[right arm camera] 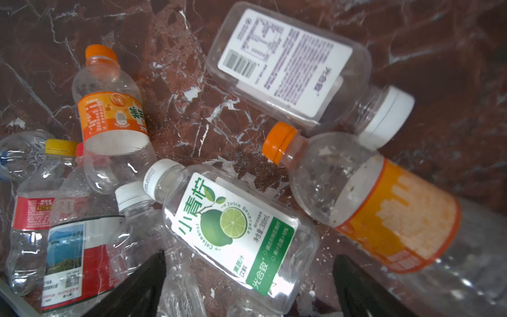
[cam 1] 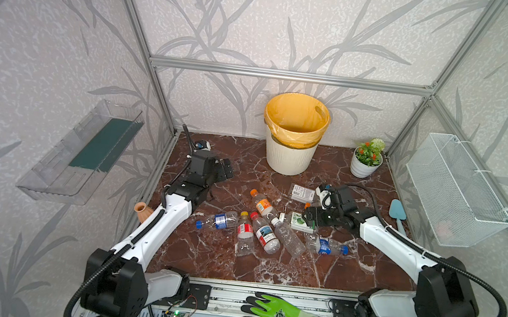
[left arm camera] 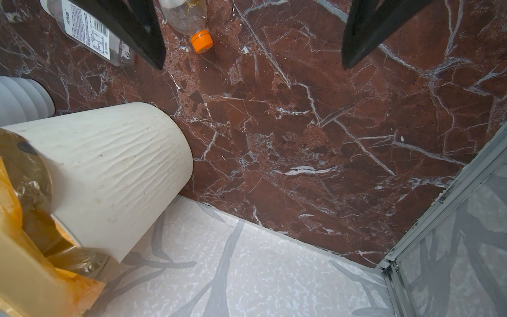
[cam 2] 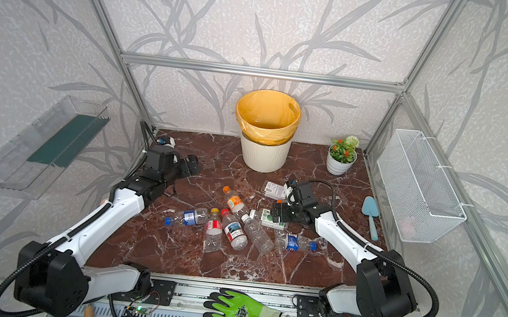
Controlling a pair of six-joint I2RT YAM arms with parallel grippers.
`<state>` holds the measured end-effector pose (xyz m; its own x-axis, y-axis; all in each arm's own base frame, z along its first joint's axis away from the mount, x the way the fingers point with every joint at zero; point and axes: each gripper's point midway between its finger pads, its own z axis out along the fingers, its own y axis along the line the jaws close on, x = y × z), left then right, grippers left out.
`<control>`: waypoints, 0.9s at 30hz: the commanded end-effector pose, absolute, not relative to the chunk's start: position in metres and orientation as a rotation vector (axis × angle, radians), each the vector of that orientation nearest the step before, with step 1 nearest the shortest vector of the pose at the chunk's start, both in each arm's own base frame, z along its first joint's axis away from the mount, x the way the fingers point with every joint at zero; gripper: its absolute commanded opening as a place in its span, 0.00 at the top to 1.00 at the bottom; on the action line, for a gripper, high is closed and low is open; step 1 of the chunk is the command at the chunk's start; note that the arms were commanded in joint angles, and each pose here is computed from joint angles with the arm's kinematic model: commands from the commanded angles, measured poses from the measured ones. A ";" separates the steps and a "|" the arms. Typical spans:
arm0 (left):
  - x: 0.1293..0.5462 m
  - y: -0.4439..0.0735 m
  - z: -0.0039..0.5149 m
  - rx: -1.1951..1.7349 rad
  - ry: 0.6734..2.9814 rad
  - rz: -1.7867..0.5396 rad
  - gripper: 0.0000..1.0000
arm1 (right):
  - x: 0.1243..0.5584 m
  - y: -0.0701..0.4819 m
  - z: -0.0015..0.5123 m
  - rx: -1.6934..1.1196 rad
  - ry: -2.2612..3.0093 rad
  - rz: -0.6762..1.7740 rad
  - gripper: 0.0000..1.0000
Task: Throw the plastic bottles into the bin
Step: 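Lower the right gripper onto the green-label lime bottle cap and grasp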
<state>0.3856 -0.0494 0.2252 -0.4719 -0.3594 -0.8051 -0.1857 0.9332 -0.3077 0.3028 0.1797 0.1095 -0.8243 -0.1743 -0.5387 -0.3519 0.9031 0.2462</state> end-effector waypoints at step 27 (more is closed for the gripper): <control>0.368 -0.030 0.212 -0.442 2.105 -0.135 0.01 | 0.296 0.215 0.073 -1.441 2.416 0.154 0.10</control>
